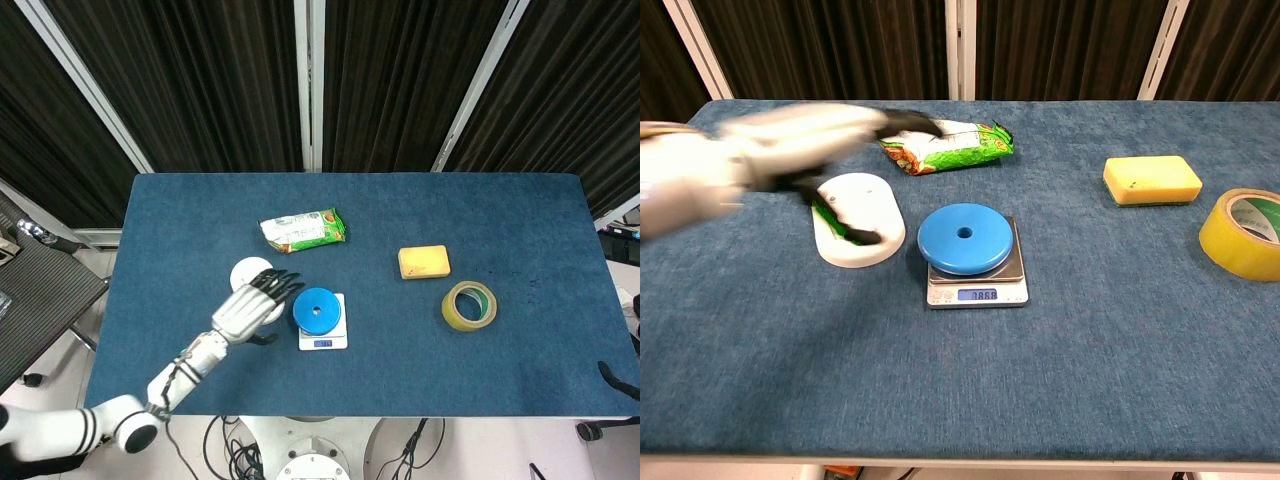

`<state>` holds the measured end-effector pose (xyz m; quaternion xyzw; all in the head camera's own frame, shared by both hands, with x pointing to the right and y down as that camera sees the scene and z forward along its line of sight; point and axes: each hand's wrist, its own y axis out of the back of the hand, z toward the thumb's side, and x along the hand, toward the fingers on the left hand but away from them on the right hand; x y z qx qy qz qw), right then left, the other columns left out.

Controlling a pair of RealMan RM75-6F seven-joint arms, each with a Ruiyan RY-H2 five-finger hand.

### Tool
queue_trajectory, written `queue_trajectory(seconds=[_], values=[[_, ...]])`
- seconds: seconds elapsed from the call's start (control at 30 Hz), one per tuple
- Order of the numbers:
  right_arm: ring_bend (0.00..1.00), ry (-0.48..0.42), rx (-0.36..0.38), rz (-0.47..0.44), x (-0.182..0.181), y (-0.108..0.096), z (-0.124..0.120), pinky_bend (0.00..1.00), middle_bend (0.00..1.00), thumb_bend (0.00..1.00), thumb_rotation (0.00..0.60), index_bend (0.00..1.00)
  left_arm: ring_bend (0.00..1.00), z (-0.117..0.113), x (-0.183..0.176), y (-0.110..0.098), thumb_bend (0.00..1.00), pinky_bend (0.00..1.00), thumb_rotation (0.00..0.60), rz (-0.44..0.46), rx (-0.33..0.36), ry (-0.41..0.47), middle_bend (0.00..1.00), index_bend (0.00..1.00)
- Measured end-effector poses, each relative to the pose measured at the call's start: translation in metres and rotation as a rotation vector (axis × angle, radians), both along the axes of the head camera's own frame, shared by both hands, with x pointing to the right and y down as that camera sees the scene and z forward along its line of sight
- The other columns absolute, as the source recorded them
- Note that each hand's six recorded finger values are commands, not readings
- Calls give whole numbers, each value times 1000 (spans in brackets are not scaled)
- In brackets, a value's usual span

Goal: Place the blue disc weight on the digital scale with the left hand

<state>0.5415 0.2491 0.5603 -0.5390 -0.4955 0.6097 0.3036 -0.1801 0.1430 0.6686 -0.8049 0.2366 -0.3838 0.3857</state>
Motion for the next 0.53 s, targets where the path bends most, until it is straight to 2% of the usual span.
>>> queue_trajectory(seconds=[0.17,0.4,0.53], values=[[0,1,4,-74,-14,1,-1,0,0,131,600,0,0,-19,-82,21,185,88,600,-143,75,-108,66,105],[0,-1,-1,-121,-30,1,10,0,0,129,600,0,0,-49,-194,76,182,85,600,-400,178,-189,66,104],[0,1,-8,-143,-36,0,16,0,0,129,600,0,0,-58,-235,99,182,84,600,-452,221,-222,66,97]])
